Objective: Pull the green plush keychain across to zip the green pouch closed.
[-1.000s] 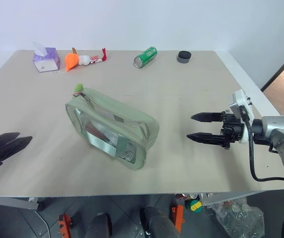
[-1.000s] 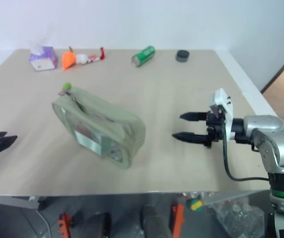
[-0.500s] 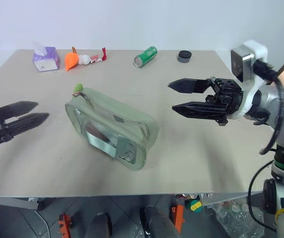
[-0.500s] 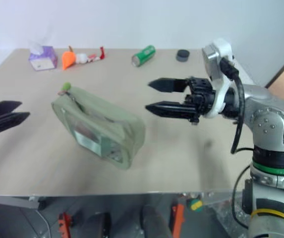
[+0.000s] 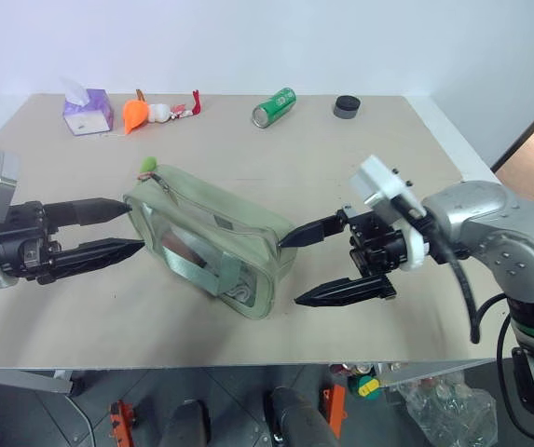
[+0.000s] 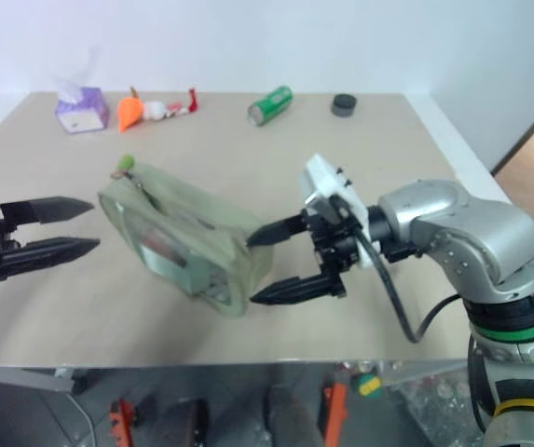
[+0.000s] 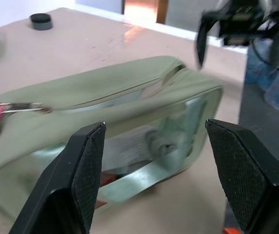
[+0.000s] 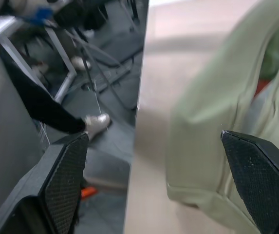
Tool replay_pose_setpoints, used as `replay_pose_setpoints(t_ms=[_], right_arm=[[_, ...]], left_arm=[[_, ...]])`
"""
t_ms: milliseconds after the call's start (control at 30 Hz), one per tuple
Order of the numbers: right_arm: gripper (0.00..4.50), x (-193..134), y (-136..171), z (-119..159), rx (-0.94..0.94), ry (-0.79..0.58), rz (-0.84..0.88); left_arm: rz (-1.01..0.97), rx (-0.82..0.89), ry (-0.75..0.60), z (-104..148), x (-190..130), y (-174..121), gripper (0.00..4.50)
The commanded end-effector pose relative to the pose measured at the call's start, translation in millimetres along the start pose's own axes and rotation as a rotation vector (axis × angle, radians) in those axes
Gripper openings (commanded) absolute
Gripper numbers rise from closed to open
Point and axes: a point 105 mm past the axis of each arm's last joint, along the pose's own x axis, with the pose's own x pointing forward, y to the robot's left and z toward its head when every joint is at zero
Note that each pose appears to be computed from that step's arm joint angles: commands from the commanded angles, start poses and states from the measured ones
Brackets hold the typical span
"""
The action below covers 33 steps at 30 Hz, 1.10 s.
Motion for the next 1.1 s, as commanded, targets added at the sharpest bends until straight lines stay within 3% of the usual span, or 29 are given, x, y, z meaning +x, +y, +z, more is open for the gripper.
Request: replay_pose_setpoints(t_ms=[33, 367, 600, 767, 1033, 1100], right_arm=[[4.49, 6, 1, 2, -0.063, 0.026, 0.002], [4.49, 16, -5, -4, -0.099, 0.069, 0.006], [4.49, 31, -34, 3, -0.052, 0.039, -0.109], [3.06, 33, -41, 9, -0.033, 0.015, -0.145], [0.24, 33, -44, 7, -0.052, 0.019, -0.179], [0.03, 31, -46, 8, -0.063, 0.019, -0.192]], left_arm=[[-0.001, 0.049, -0.037, 14, -1, -6, 3.40], [0.018, 0.046, -0.050, 13, 0, -4, 3.40], [0.050, 0.035, -0.046, 10, -2, 0, 3.40], [0.075, 0.027, -0.055, 10, -4, 3, 3.40], [0.090, 0.016, -0.051, 8, -4, 7, 3.40], [0.090, 0.017, -0.052, 8, -3, 7, 3.40]])
